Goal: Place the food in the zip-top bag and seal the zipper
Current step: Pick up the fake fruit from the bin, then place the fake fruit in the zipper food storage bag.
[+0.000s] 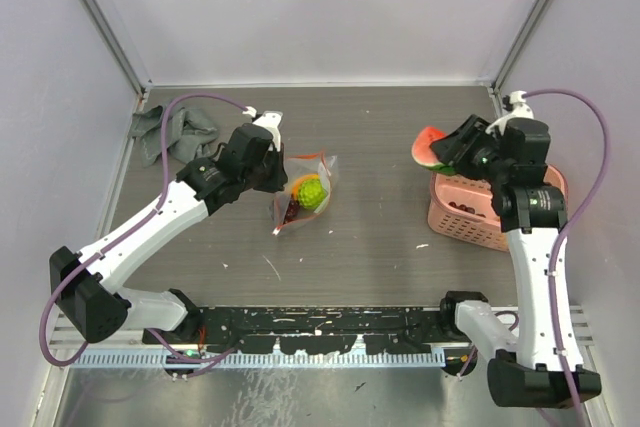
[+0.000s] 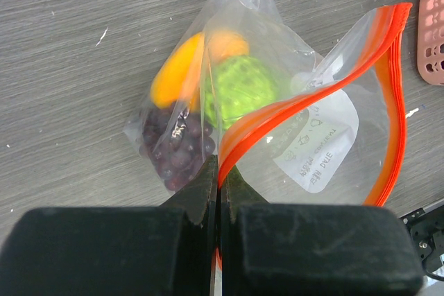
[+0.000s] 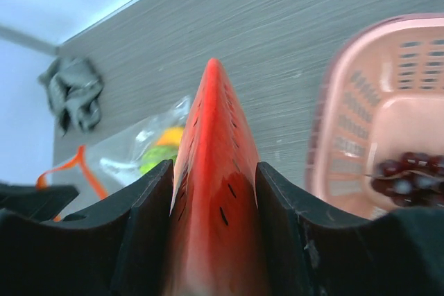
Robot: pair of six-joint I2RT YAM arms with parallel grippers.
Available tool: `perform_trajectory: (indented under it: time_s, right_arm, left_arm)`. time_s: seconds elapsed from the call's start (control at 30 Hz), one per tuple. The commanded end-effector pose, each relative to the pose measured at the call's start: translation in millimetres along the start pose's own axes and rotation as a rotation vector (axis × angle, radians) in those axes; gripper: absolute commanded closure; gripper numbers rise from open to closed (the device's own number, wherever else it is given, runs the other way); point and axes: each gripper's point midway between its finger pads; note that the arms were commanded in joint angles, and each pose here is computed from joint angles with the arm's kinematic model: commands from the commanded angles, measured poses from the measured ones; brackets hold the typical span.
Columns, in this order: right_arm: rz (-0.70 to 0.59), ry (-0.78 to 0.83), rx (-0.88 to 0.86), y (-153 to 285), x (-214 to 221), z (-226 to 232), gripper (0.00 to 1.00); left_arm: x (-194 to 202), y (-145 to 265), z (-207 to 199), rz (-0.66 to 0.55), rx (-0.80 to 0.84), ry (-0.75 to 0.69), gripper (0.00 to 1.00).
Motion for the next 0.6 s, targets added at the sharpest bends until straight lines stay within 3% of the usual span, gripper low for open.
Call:
perform_trajectory:
  time_s: [0.0, 0.57]
  right_arm:
    - [-0.049, 0.016, -0.176, 1.9, -11.8, 55.2, 0.99]
    - [0.139, 0.136, -0.518, -10.9, 71.3, 199.7, 0.99]
  left_arm:
    - [-24.8, 6.5, -14.3, -0.077, 0.057, 0.005, 1.0]
    - [-24.6, 6.9, -15.4, -0.078, 0.062, 0.009, 1.0]
Point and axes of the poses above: each gripper's point midway between its finger pads, its own y axis back along the fingers, its own z axis along the line the jaws close on, x = y × z, and after that the axes turned 8 degrees about y, right-handed
